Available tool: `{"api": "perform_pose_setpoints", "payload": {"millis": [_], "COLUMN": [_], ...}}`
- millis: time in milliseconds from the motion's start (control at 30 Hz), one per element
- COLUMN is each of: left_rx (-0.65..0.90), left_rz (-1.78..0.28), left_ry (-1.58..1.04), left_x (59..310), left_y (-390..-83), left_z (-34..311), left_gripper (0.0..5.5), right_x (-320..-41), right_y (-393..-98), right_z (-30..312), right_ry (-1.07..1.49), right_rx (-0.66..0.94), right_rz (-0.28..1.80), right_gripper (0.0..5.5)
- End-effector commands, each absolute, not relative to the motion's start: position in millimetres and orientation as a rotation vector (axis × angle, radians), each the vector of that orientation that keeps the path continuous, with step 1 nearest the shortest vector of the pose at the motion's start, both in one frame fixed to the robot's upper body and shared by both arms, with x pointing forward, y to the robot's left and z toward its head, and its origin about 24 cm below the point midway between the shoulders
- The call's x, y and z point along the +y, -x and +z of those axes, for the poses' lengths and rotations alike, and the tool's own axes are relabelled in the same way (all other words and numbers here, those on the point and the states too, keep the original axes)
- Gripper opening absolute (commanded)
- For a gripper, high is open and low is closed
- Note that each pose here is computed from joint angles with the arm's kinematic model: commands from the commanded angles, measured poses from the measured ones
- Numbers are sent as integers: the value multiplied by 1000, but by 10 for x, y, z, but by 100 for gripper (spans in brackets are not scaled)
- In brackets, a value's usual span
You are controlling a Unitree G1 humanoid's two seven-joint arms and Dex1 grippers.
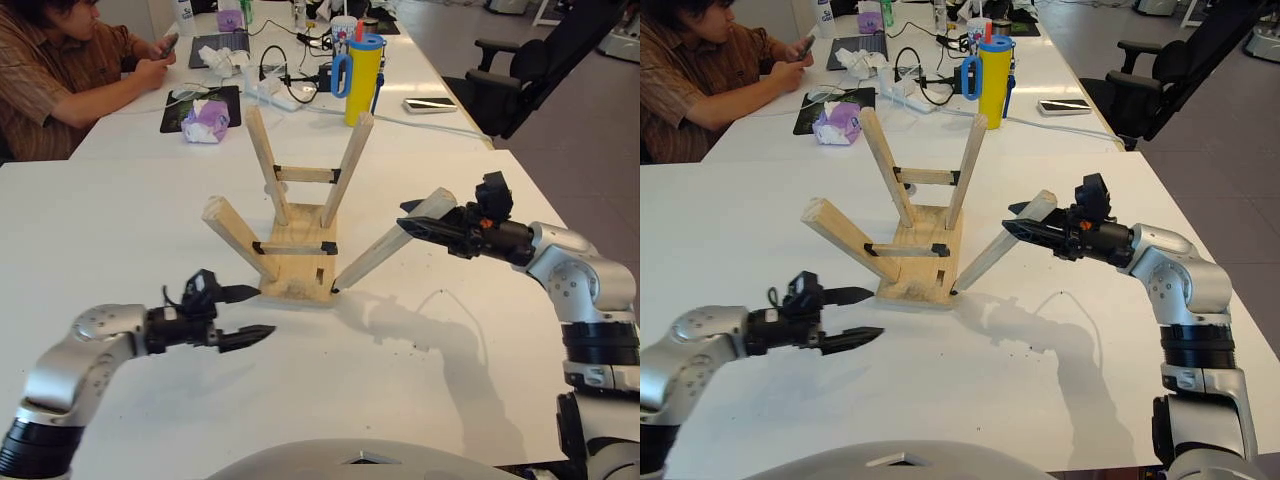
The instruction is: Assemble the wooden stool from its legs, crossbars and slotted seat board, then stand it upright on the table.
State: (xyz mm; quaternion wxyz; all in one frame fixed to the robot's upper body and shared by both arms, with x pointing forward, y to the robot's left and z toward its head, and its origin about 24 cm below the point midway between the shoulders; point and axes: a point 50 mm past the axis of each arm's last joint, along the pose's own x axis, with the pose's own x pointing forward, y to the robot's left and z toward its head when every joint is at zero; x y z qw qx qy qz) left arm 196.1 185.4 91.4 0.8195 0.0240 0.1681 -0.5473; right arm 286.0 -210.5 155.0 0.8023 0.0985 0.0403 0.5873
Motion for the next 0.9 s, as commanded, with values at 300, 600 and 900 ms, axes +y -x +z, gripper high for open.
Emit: {"api": "perform_pose_setpoints", "payload": {"millis": [300,600,900], "left_rx": [239,428,471], "left_rz": [-1057,-1024,-1060], "left_ry": [-262,-365,-363], "left_x": [1386,1608,1586], "left_y": [-2204,-2141,-2112], "left_z": [555,284,222], "left_gripper": [420,420,420], "right_x": [-2031,-1840,-1692], "right_y": [-3042,-3033,-3054], "right_z": [1749,1814,1571], "right_ry": [-108,-133,-87], "right_rx": [67,30,85], "right_rz": [1350,1412,1370], "right_gripper": [203,203,203]}}
